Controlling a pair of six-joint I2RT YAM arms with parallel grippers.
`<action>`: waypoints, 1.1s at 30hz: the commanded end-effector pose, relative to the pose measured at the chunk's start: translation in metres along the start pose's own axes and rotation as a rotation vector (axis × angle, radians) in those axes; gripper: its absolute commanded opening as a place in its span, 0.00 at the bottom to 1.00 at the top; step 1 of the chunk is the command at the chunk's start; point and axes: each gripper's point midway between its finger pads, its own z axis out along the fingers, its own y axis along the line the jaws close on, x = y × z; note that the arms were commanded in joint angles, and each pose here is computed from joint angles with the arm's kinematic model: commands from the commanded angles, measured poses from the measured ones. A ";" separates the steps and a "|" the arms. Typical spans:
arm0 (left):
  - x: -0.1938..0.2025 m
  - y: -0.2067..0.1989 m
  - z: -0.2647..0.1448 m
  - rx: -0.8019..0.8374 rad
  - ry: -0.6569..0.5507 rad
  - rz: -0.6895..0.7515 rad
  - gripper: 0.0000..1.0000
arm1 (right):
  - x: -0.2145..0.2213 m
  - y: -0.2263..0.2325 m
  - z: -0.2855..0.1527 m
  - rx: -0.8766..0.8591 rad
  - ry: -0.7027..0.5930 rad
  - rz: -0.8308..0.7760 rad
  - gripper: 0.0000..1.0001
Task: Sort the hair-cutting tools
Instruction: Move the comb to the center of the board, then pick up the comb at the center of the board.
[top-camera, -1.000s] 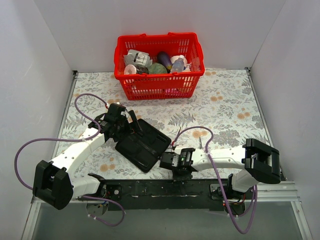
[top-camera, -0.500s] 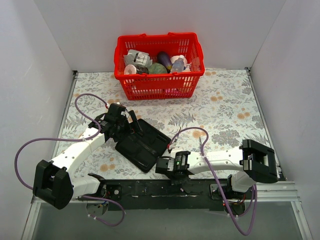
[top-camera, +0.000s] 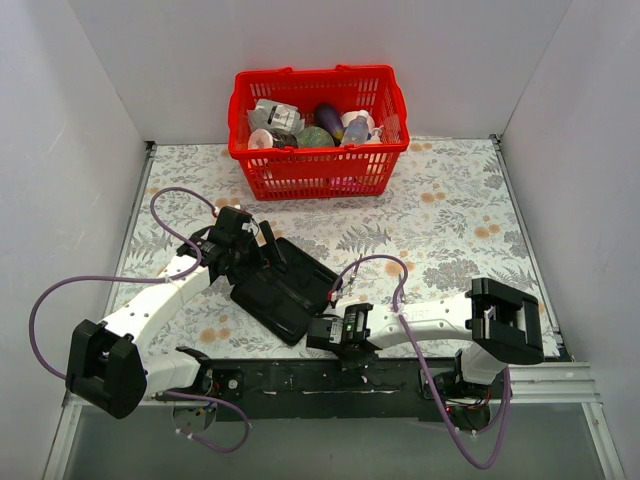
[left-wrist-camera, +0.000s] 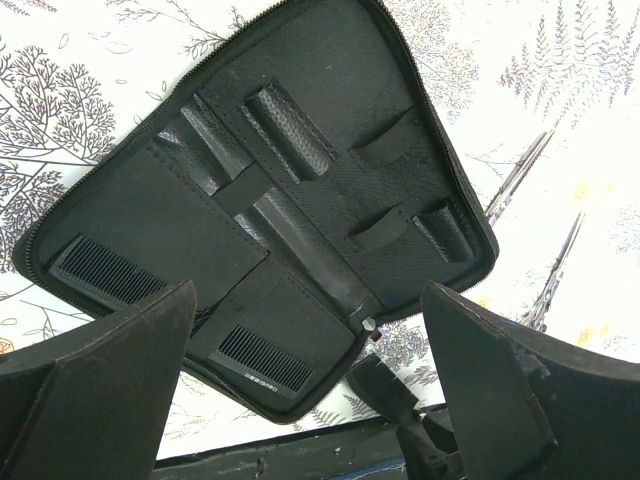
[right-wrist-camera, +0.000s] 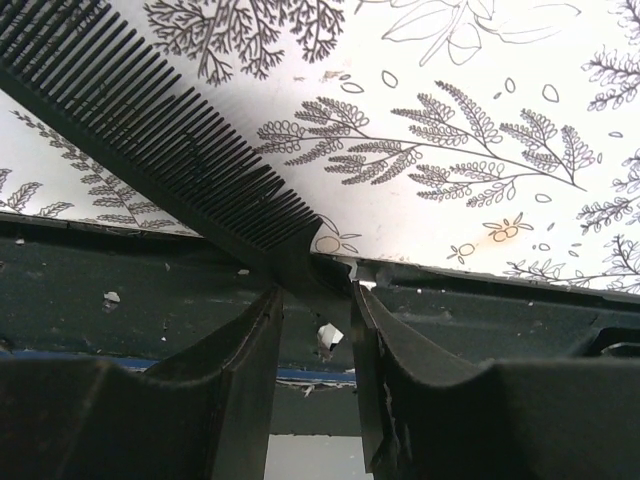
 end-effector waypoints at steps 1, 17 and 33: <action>0.000 -0.001 -0.001 0.009 -0.006 0.001 0.98 | -0.005 0.001 0.004 0.000 -0.035 -0.031 0.41; 0.004 0.001 0.002 0.007 0.003 -0.009 0.98 | 0.016 0.005 0.013 -0.021 0.022 -0.076 0.39; -0.004 -0.007 -0.003 0.022 -0.002 0.009 0.98 | 0.003 0.004 -0.009 0.050 -0.034 -0.112 0.01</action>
